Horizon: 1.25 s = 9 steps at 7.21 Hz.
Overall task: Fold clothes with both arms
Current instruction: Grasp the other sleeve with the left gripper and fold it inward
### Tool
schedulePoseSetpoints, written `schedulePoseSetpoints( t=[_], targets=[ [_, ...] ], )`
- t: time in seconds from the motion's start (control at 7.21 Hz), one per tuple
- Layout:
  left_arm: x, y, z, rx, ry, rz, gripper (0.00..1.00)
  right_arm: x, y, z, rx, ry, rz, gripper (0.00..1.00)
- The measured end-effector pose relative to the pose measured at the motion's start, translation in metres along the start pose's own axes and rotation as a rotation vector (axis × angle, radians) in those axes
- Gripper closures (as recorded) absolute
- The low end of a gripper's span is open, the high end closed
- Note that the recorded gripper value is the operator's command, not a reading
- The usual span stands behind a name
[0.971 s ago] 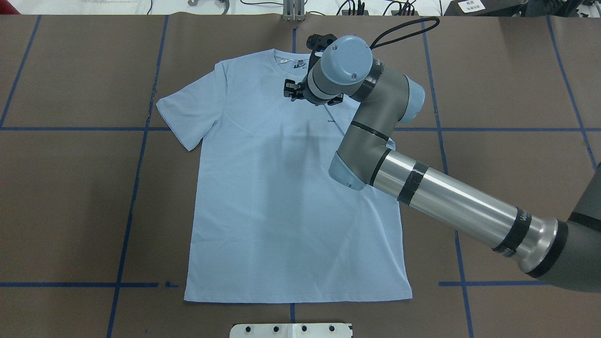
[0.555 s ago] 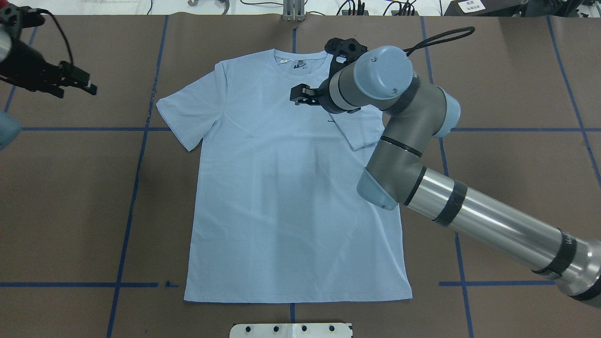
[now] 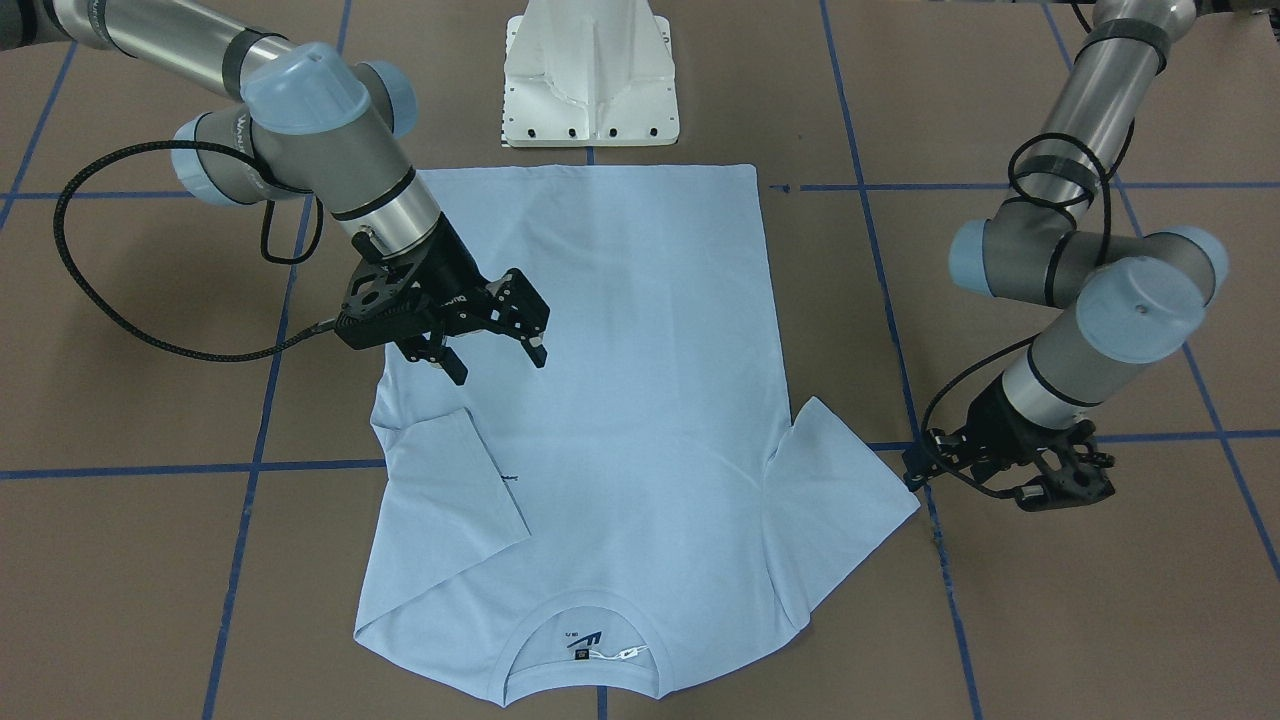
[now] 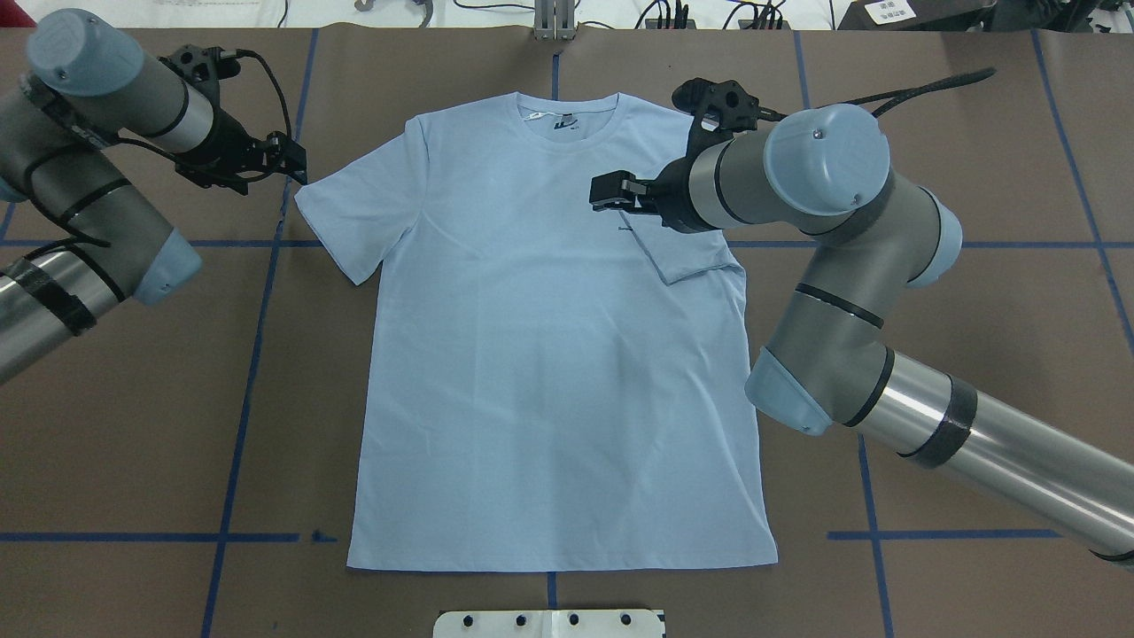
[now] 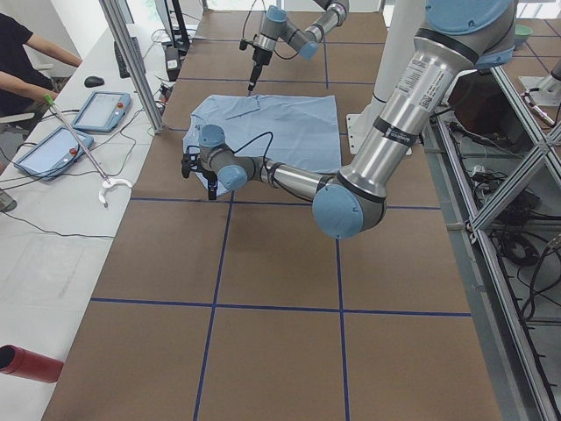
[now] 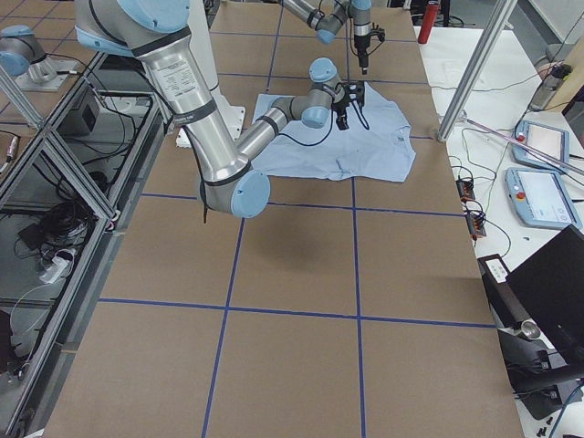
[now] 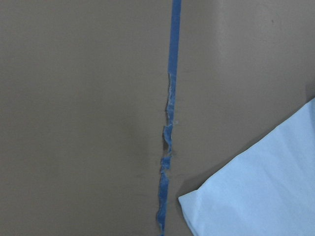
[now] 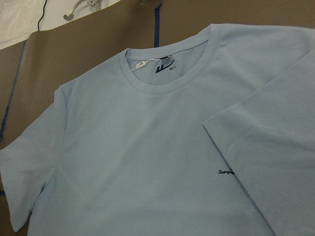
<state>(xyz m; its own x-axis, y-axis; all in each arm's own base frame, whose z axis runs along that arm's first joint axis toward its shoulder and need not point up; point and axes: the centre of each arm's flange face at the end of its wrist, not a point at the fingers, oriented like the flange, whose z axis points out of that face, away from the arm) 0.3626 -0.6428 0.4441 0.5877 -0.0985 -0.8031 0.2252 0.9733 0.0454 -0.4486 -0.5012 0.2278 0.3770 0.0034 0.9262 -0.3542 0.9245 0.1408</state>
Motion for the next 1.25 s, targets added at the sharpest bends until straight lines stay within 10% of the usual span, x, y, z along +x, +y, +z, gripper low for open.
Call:
schedulePoseSetpoints(
  t=[0.28, 0.55, 1.25],
  targets=[
    [0.012, 0.008, 0.022, 0.000, -0.023, 0.003, 0.27, 0.004, 0.001, -0.002, 0.000, -0.001, 0.009, 0.00],
    [0.018, 0.006, 0.035, 0.017, -0.050, 0.006, 1.00, 0.006, 0.002, -0.002, 0.000, 0.001, 0.026, 0.00],
    [0.056, -0.005, 0.023, 0.049, -0.024, 0.016, 1.00, 0.010, 0.002, 0.000, 0.005, 0.007, 0.031, 0.00]
  ],
)
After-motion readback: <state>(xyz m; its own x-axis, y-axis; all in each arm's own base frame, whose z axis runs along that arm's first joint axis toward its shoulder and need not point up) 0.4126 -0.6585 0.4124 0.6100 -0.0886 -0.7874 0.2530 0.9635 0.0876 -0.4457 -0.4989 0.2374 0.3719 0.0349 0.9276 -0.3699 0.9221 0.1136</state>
